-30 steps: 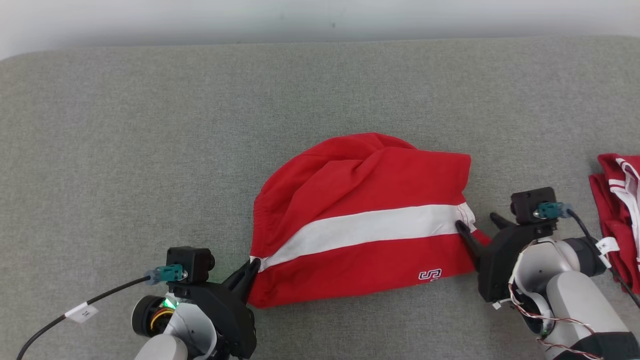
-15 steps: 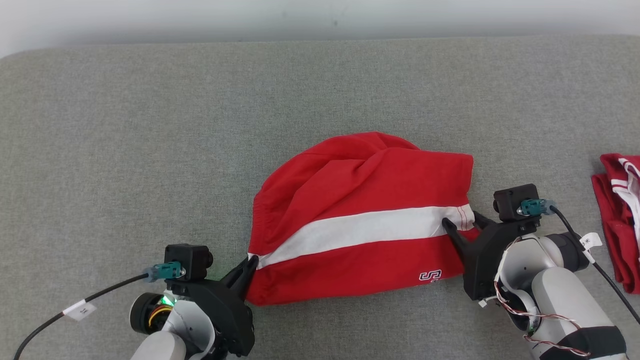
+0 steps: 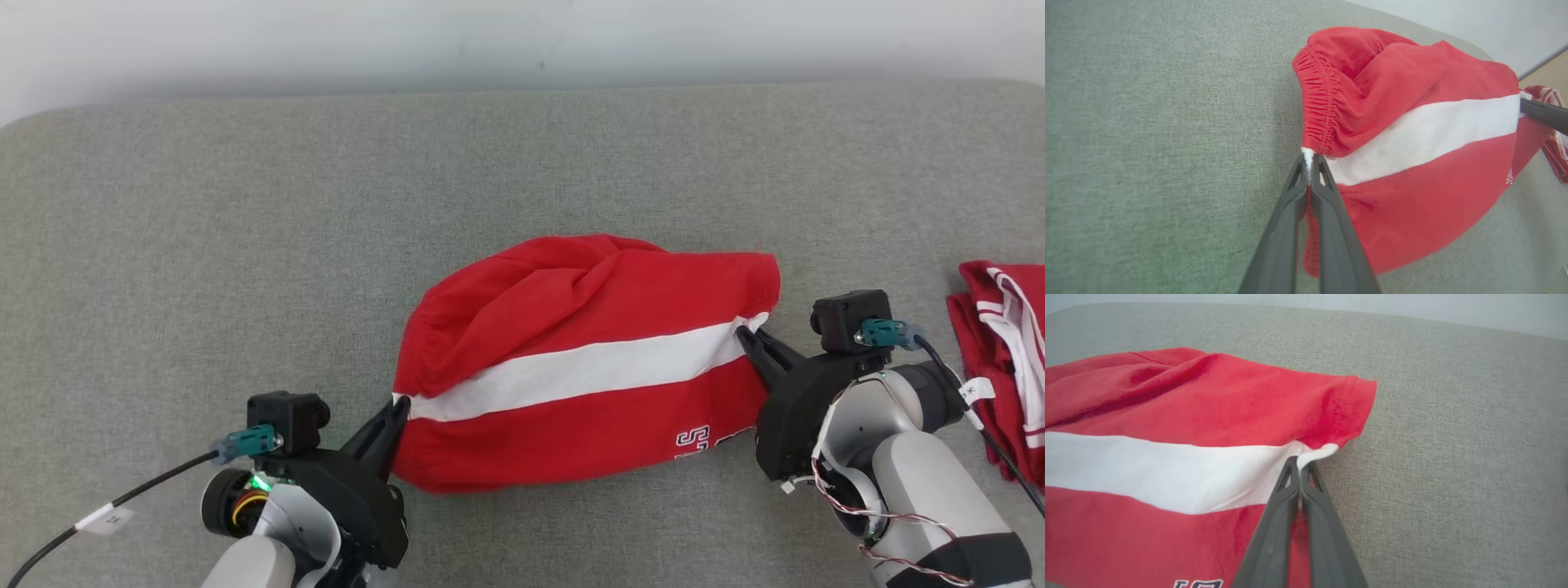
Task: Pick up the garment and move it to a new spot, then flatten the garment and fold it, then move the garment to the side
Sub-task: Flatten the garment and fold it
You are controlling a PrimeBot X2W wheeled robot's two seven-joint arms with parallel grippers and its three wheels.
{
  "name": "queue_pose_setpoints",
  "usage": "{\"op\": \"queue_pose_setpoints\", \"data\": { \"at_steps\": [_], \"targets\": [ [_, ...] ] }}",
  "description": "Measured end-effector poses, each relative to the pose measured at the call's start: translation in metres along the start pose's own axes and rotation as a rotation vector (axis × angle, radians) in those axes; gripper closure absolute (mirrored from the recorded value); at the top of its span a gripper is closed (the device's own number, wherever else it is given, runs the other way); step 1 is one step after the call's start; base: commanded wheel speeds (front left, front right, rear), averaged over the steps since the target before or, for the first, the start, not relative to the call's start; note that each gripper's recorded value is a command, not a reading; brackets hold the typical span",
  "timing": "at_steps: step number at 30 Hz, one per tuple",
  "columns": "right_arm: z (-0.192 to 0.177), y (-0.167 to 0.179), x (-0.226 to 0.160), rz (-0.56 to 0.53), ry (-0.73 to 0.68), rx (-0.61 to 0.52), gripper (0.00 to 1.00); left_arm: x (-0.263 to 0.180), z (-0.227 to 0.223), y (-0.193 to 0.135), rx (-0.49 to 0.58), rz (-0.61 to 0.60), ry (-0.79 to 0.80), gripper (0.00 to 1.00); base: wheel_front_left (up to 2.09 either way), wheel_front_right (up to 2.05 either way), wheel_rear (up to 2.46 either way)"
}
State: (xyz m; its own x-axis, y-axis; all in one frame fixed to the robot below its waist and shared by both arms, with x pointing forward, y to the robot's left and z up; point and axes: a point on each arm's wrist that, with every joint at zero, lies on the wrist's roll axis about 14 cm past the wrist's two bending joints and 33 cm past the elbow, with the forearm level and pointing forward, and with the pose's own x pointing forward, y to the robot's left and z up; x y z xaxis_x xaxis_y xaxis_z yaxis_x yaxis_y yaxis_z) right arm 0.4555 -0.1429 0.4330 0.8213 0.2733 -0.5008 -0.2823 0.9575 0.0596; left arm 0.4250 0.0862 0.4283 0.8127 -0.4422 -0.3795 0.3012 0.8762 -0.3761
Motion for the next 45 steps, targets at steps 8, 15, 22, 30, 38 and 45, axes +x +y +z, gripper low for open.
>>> {"op": "queue_pose_setpoints", "data": {
  "at_steps": [8,15,22,30,38,45],
  "targets": [
    [0.061,-0.020,-0.030,-0.068,-0.264,-0.038,1.00,-0.006,0.061,-0.024,0.001,-0.064,-0.254,1.00,0.00,0.00,0.00],
    [0.115,-0.038,-0.068,-0.155,-0.549,-0.087,1.00,-0.030,0.133,-0.050,-0.021,-0.133,-0.597,1.00,0.00,0.00,0.00],
    [0.053,-0.043,-0.061,-0.174,-0.340,0.005,1.00,-0.025,0.087,-0.052,-0.074,-0.127,-0.442,1.00,0.00,0.00,0.00],
    [-0.033,-0.027,-0.045,-0.142,-0.073,0.118,1.00,-0.022,0.000,-0.023,-0.045,-0.018,-0.163,1.00,0.00,0.00,0.00],
    [-0.048,-0.020,-0.040,-0.133,-0.027,0.146,0.00,-0.023,-0.011,-0.011,-0.033,0.026,-0.140,0.00,0.00,0.00,0.00],
    [-0.019,-0.041,-0.061,-0.212,-0.192,0.118,0.00,-0.034,0.009,-0.008,-0.009,0.050,-0.260,0.00,0.00,0.00,0.00]
  ]
}}
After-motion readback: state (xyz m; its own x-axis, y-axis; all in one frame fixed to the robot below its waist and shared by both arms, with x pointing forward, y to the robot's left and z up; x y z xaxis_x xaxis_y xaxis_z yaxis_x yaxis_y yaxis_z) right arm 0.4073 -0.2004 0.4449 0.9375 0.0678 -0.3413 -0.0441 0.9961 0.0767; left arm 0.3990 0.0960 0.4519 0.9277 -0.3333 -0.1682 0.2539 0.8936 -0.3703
